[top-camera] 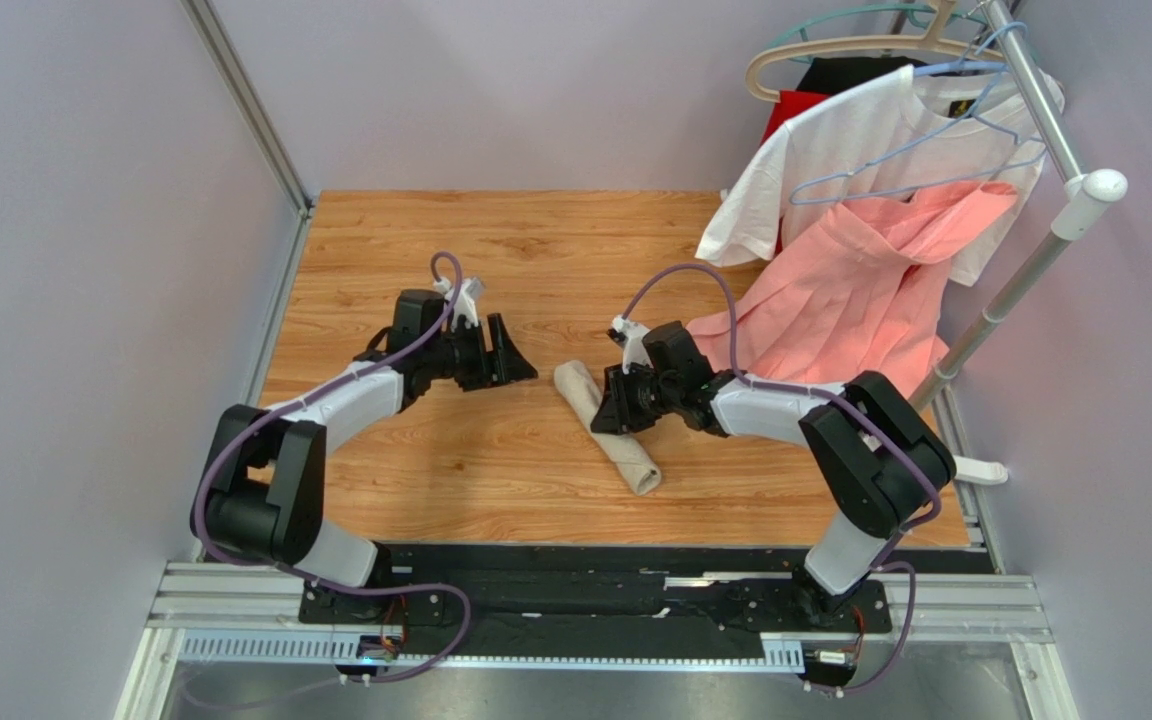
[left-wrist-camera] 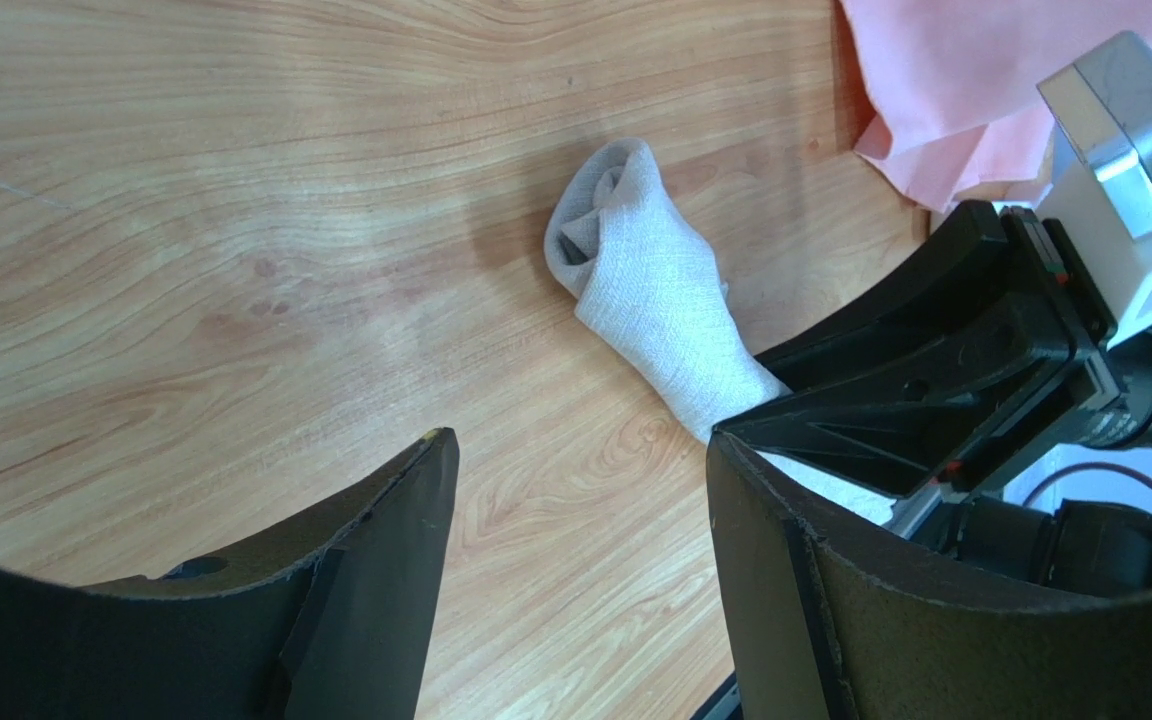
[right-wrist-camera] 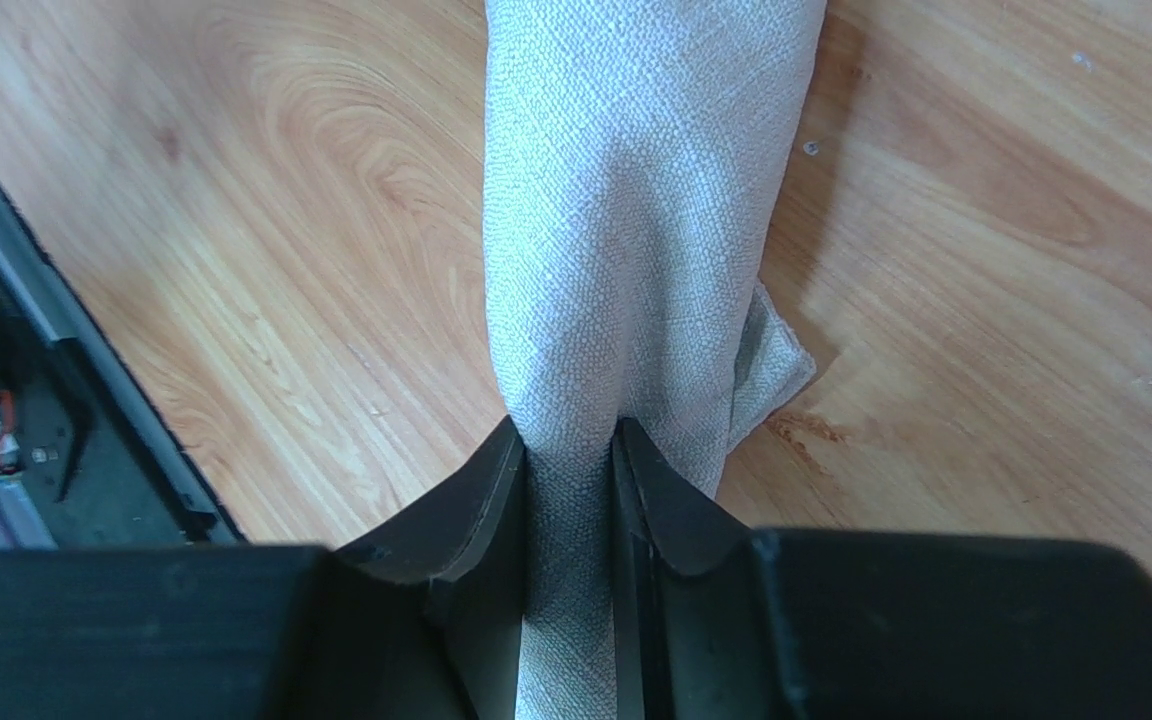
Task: Fold the napkin, place the utensils inside, and roll it up
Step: Roll the napkin with the utensil
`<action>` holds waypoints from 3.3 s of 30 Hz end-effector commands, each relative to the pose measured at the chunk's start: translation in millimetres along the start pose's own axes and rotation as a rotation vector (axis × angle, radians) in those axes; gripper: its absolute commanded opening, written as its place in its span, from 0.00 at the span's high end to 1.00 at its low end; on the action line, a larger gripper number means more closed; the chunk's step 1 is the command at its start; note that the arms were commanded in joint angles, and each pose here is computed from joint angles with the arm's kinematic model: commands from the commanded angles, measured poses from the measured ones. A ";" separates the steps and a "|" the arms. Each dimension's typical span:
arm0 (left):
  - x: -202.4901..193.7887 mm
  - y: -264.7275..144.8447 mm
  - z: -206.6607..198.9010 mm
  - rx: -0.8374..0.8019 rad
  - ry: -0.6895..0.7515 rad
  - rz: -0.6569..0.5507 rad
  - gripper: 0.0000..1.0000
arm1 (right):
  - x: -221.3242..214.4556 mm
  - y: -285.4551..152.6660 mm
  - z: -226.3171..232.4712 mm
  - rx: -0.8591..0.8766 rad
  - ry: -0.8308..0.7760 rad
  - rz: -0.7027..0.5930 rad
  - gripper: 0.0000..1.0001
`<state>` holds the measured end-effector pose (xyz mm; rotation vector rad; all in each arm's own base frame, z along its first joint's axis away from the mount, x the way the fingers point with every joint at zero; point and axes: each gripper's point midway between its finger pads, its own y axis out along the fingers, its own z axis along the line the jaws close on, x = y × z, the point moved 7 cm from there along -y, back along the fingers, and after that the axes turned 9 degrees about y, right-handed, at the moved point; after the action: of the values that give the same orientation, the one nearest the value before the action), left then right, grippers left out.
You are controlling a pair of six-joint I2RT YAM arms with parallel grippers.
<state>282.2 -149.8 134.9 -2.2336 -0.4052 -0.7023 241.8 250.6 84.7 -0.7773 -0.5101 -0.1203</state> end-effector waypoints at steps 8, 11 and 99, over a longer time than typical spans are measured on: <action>6.9 26.5 2.5 -0.159 0.040 -0.088 0.30 | 15.9 -1.1 13.2 0.214 0.102 -0.039 0.82; 7.5 32.7 6.5 -0.160 0.049 -0.092 0.30 | 15.1 1.1 9.2 0.208 0.111 -0.031 0.82; 6.2 88.7 -7.0 -0.223 0.074 0.070 1.00 | -23.3 23.1 43.1 -0.676 -0.595 -0.066 0.57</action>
<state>322.7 -210.8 85.1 -2.4096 -0.2158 -0.7828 205.4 286.1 79.4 -1.4973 -1.1127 -0.0769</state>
